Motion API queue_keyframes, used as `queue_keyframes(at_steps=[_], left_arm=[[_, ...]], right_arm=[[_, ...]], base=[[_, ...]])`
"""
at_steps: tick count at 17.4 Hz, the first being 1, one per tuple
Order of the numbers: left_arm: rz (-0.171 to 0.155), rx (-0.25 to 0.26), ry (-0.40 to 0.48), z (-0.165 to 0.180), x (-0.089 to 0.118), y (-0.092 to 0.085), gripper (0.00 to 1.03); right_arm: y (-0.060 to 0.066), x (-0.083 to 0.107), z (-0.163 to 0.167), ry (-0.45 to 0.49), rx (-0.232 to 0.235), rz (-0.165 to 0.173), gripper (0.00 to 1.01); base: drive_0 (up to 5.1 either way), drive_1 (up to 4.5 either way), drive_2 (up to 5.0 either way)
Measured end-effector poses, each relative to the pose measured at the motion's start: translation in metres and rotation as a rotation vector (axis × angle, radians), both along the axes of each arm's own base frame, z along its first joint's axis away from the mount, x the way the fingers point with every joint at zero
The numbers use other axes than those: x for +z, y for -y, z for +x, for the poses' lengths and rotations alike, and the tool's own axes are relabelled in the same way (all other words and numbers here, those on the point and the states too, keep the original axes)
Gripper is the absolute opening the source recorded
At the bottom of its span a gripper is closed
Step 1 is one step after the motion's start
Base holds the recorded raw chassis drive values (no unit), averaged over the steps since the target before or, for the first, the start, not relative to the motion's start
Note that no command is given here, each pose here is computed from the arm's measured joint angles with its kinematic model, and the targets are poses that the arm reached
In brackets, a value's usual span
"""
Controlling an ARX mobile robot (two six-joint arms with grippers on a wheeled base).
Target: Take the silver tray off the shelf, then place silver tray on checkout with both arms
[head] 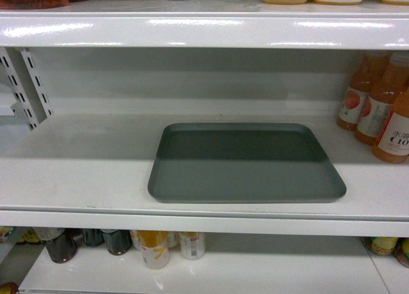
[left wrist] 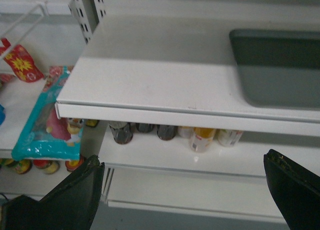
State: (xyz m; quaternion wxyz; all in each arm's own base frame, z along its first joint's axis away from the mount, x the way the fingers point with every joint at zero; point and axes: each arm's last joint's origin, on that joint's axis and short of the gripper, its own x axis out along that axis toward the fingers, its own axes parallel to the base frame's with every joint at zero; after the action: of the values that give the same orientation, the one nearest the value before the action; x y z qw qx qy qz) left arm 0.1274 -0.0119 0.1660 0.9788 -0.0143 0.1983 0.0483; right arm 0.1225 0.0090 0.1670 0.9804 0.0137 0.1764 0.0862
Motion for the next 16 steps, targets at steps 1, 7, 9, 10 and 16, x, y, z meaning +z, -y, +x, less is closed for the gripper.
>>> queue_keyframes(at_steps=[1, 7, 9, 10, 16], left_arm=[[0.0, -0.046, -0.053, 0.015, -0.007, 0.007, 0.98], [-0.018, -0.153, -0.183, 0.126, -0.037, 0.045, 0.98], [-0.002, -0.163, -0.253, 0.153, -0.06, 0.058, 0.98], [0.008, -0.167, -0.283, 0.166, -0.071, 0.064, 0.98], [-0.019, -0.127, -0.397, 0.272, -0.101, 0.089, 0.98]], right_arm=[[-0.001, -0.001, 0.015, -0.033, 0.002, 0.015, 0.98], [-0.019, -0.027, 0.122, -0.187, 0.043, -0.028, 0.98], [-0.021, -0.047, 0.152, -0.276, 0.047, -0.031, 0.98], [-0.023, -0.056, 0.168, -0.304, 0.048, -0.034, 0.98], [-0.031, -0.091, 0.291, -0.438, -0.012, -0.017, 0.98]], base=[[0.0, 0.0, 0.0], [0.0, 0.0, 0.0], [0.0, 0.0, 0.0], [0.0, 0.0, 0.0], [0.0, 0.0, 0.0]])
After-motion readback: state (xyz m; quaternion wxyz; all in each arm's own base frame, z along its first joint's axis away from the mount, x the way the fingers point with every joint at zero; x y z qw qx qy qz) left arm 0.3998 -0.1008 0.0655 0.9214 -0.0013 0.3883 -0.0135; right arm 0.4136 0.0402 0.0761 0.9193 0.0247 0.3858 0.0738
